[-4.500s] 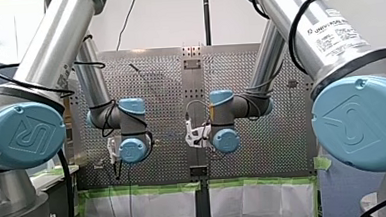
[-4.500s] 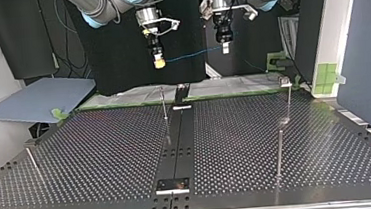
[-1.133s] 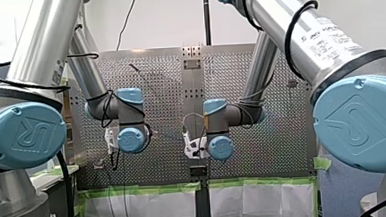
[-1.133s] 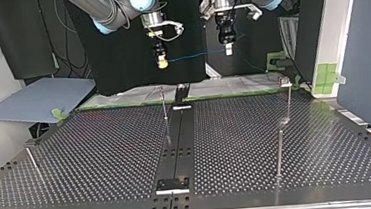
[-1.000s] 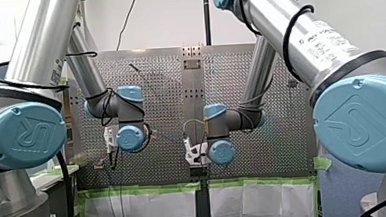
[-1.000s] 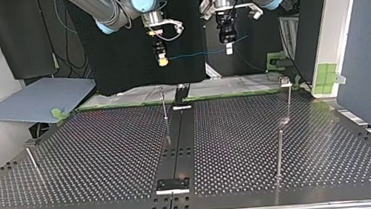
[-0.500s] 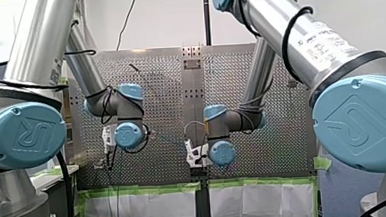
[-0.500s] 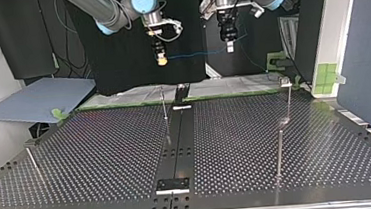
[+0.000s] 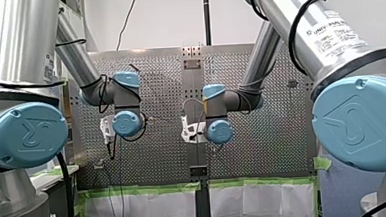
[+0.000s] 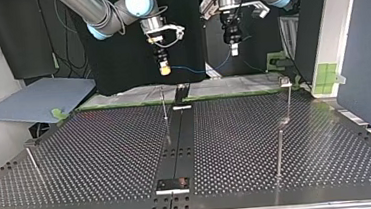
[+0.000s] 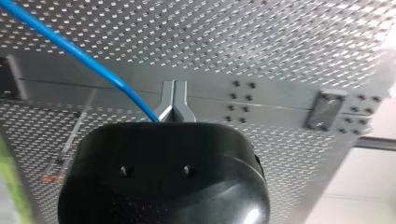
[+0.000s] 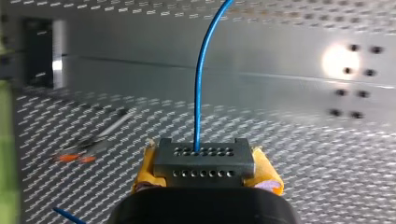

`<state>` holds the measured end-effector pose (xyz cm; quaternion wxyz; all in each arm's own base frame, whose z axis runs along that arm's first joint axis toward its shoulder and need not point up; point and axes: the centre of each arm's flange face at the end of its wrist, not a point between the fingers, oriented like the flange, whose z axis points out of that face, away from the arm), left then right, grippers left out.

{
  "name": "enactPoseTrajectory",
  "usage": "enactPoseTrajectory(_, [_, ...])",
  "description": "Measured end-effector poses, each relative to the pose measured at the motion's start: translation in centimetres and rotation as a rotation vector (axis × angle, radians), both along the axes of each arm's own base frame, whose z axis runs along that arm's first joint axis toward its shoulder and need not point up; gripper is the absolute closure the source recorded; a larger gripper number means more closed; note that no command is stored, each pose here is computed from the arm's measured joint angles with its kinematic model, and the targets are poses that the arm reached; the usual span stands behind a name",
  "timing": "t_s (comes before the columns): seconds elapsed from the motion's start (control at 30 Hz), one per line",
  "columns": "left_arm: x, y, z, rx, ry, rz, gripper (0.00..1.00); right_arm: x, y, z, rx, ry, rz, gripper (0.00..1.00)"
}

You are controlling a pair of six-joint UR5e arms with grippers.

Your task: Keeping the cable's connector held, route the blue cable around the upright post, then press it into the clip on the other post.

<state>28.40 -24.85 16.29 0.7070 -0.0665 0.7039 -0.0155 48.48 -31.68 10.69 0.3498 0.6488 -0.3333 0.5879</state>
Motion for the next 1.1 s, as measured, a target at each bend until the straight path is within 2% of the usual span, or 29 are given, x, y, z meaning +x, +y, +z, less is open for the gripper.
enactPoseTrajectory(0.3, [1.9, 0.5, 4.4, -0.081, -0.059, 0.039, 1.0, 2.0, -1.8, 7.5, -0.061, -0.073, 0.019, 1.0])
enactPoseTrajectory(0.43, [3.0, 0.8, 6.8, -0.11, -0.093, 0.065, 1.0, 2.7, -2.3, 11.0, -0.085, -0.104, 0.051, 1.0])
enactPoseTrajectory(0.7, [5.1, 1.8, 12.3, -0.191, -0.172, 0.109, 1.0, 3.7, -2.5, 16.9, -0.12, -0.157, 0.114, 1.0])
enactPoseTrajectory(0.8, [5.9, 2.4, 14.4, -0.208, -0.2, 0.112, 1.0, 4.0, -2.5, 19.3, -0.139, -0.179, 0.139, 1.0])
enactPoseTrajectory(0.93, [7.1, 3.1, 16.3, -0.217, -0.221, 0.111, 1.0, 4.6, -2.6, 22.2, -0.162, -0.223, 0.178, 1.0])
enactPoseTrajectory(1.1, [8.6, 4.2, 18.7, -0.217, -0.239, 0.11, 1.0, 5.4, -2.9, 24.2, -0.175, -0.259, 0.212, 1.0])
